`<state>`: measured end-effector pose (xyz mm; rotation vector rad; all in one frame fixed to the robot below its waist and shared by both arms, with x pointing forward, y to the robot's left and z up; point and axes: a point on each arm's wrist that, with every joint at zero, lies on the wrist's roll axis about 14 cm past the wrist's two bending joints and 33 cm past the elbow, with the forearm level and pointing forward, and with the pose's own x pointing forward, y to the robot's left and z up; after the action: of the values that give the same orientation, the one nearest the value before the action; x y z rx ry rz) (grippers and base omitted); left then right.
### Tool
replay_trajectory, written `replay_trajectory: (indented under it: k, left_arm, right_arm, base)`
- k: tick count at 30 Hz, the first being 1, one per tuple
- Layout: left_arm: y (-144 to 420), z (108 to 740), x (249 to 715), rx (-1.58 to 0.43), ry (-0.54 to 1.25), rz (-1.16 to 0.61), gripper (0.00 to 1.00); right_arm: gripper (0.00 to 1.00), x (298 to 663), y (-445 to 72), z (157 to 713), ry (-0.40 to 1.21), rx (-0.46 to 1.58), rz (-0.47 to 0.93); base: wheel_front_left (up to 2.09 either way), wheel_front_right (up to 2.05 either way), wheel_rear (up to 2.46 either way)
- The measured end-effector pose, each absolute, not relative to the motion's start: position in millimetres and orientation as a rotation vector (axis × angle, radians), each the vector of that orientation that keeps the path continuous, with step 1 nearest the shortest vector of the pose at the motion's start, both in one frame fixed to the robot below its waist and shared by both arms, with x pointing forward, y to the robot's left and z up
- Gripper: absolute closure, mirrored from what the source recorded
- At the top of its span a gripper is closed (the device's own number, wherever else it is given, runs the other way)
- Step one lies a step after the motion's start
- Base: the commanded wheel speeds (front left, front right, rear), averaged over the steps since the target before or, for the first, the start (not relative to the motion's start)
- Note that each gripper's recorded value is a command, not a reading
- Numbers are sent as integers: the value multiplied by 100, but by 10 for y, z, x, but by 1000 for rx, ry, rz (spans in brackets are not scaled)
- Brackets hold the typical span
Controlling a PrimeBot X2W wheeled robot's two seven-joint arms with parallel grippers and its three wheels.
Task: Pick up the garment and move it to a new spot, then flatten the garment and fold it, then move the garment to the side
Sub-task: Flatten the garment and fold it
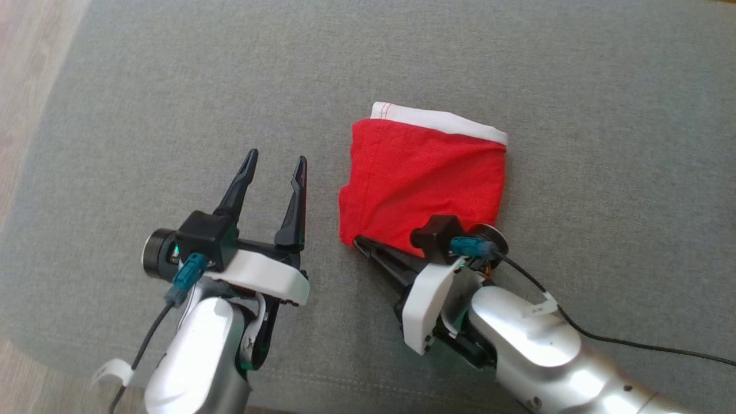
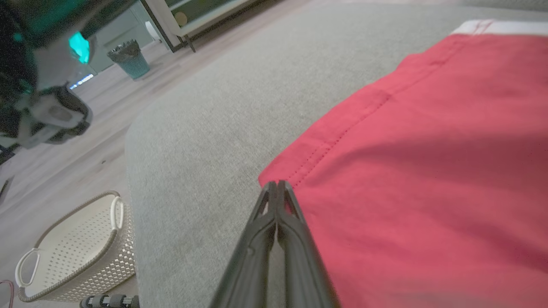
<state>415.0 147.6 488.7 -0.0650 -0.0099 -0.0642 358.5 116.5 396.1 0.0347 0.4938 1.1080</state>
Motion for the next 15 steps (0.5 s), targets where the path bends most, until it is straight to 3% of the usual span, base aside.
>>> replay_trajectory:
  k: [4,8,9,10,11,15]
  left_arm:
    - [1456,4930,4159,-65,-23,-70,0]
    - [1442,4961,4140,-64,-33,-76,0]
    - [1445,4968,4128,-64,-35,-76,0]
    - [1447,4966,4110,-63,-34,-77,0]
    - [1447,4956,4088,-60,-31,-80,0]
    - [1411,4944,4015,-63,-27,-90,0]
  right_arm:
    - [100,3716,1086,4145,413,95,1067]
    - [100,4081,840,4540,256,182,943]
    - [80,4205,711,4642,212,193,893]
    - [33,4318,556,4722,175,197,838]
    - [0,4411,388,4792,140,200,782]
    - [0,4541,-308,4938,52,194,566]
  base:
    - [0,0,0]
    - [0,0,0]
    - [0,0,0]
    - [0,0,0]
    - [0,0,0]
    - [0,0,0]
